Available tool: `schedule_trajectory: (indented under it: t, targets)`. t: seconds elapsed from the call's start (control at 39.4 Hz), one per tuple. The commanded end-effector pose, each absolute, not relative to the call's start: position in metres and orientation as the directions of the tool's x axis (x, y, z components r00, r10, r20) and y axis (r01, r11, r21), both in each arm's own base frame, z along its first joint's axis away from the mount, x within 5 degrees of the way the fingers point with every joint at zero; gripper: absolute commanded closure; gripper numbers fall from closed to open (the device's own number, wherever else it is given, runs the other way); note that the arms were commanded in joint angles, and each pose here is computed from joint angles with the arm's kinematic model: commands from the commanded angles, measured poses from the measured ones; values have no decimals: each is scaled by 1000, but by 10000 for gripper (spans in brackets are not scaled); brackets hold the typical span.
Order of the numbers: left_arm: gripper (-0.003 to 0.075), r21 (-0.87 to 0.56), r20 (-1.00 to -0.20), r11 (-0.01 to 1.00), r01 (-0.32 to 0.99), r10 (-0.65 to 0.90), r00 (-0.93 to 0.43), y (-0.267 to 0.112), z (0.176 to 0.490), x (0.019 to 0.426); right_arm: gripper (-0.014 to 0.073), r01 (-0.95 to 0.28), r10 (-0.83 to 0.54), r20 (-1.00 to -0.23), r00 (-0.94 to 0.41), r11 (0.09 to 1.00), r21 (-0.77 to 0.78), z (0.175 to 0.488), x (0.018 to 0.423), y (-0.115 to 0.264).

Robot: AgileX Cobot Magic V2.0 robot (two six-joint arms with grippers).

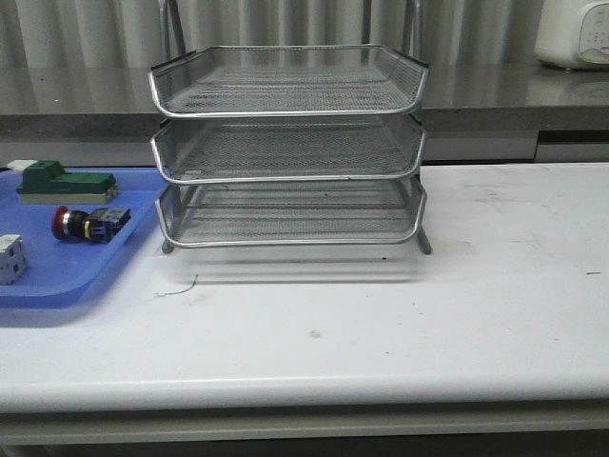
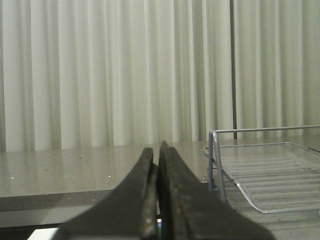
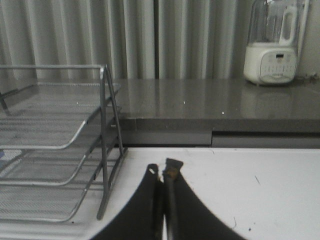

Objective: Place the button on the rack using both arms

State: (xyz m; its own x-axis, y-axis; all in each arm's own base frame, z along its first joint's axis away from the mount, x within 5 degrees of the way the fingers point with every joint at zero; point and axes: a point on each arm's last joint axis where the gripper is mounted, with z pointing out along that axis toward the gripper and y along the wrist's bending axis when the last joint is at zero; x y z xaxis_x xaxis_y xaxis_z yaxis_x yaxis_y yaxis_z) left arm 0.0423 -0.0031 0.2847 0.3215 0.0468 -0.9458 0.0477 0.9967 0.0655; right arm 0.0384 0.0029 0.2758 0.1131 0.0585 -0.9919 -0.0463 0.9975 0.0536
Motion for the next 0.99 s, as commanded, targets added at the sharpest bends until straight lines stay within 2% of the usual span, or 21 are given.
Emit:
schedule_trajectory:
  t: [0.0, 0.13, 0.23, 0.36, 0.43, 0.48, 0.53, 0.61, 0.68, 0.76, 0.81, 0.96]
  targets:
    - [739, 98, -956, 995, 37, 83, 282, -3, 316, 46, 657, -51, 59, -991, 119, 997, 53, 312, 40, 3]
    - [739, 99, -991, 994, 42, 95, 90, -3, 328, 70, 657, -52, 54, -998, -38, 997, 56, 322, 62, 4]
    - [739, 123, -992, 991, 45, 124, -20, -4, 327, 89, 657, -49, 54, -992, -110, 997, 59, 322, 80, 5]
    - [738, 124, -989, 991, 52, 128, -70, -5, 323, 101, 652, -44, 54, -989, -137, 997, 61, 320, 90, 5]
    - [726, 122, -989, 991, 53, 126, -74, -5, 323, 101, 613, -44, 54, -989, -138, 997, 61, 320, 90, 5]
    - [682, 122, -989, 991, 53, 126, -74, -5, 323, 101, 551, -44, 54, -989, -138, 997, 61, 320, 90, 5]
    - [601, 122, -989, 991, 53, 126, -74, -5, 323, 101, 459, -44, 54, -989, -140, 997, 61, 320, 90, 5]
    - [384, 122, -989, 991, 53, 126, -78, -5, 322, 101, 258, -44, 54, -989, -140, 997, 61, 320, 90, 5]
    - [177, 123, -988, 991, 54, 127, -86, -5, 319, 102, 94, -44, 54, -989, -140, 997, 61, 320, 90, 5]
    - [56, 123, -988, 991, 54, 127, -89, -5, 318, 102, -1, -47, 72, -987, -144, 996, 80, 319, 91, 5]
    - [31, 123, -988, 991, 54, 127, -89, -5, 318, 102, -18, -52, 103, -983, -155, 992, 112, 319, 92, 6]
    - [67, 123, -988, 991, 54, 127, -89, -5, 318, 102, -16, -39, 223, -934, -280, 969, 244, 309, 118, 10]
